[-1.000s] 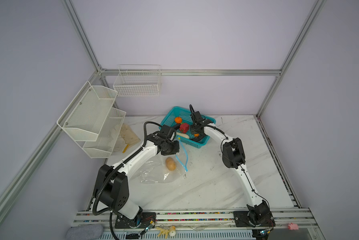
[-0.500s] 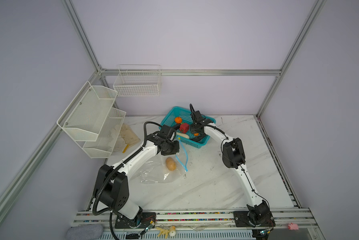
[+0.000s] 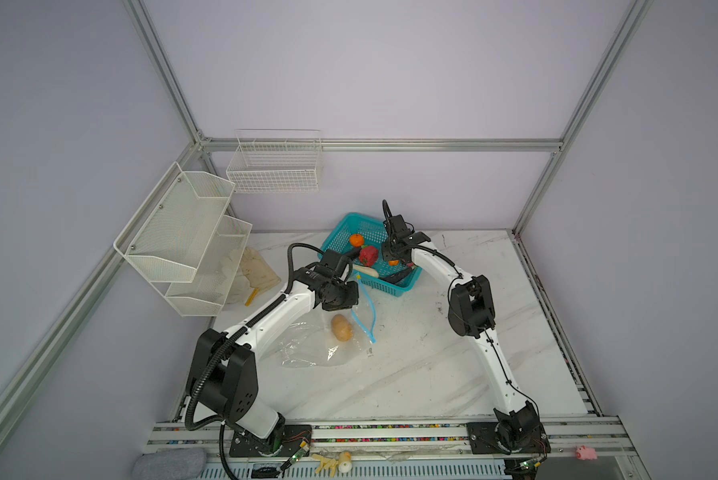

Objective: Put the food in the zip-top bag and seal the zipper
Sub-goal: 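Grasp the green cucumber with the right gripper and lift it, then carry the cucumber with the right gripper over the bag mouth beside the left gripper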

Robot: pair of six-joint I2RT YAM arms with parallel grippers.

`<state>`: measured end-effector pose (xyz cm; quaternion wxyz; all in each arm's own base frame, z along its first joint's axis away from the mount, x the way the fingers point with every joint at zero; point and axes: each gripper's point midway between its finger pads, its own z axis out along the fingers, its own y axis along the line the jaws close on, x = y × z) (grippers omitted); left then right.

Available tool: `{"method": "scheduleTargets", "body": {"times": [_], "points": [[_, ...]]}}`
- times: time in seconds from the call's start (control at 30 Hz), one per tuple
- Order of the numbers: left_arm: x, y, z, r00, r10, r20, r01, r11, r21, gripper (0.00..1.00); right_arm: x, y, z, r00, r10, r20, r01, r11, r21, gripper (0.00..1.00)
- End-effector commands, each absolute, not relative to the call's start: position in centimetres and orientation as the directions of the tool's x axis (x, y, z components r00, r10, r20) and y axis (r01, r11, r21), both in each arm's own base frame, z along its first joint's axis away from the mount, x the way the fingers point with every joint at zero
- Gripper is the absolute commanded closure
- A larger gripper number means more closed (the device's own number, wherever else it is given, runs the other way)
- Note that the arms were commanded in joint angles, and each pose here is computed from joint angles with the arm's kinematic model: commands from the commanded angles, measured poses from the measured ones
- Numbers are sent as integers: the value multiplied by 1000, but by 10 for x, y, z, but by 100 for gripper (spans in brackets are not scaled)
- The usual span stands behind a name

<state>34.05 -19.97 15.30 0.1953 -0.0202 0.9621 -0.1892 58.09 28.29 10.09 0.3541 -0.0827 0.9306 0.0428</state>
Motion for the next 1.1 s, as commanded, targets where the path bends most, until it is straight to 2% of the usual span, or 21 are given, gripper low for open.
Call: {"method": "scheduleTargets", "body": {"times": [0.0, 0.43, 0.63, 0.9, 1.07], "points": [[354, -209, 182, -893, -129, -431, 66, 910, -409, 100, 573, 280, 144, -711, -108, -695, -199, 979, 51, 53], [353, -213, 179, -898, -130, -420, 69, 902, -427, 100, 519, 275, 190, -727, -97, -680, -268, 952, 151, 53], [353, -215, 181, -898, -126, -421, 78, 898, -434, 100, 468, 266, 205, -760, -77, -646, -293, 927, 234, 53], [356, -218, 185, -895, -122, -429, 89, 893, -441, 100, 393, 261, 191, -835, -118, -537, -336, 882, 330, 51], [356, -218, 185, -894, -122, -431, 91, 893, -440, 100, 361, 269, 190, -855, -158, -493, -379, 841, 387, 52]]}}
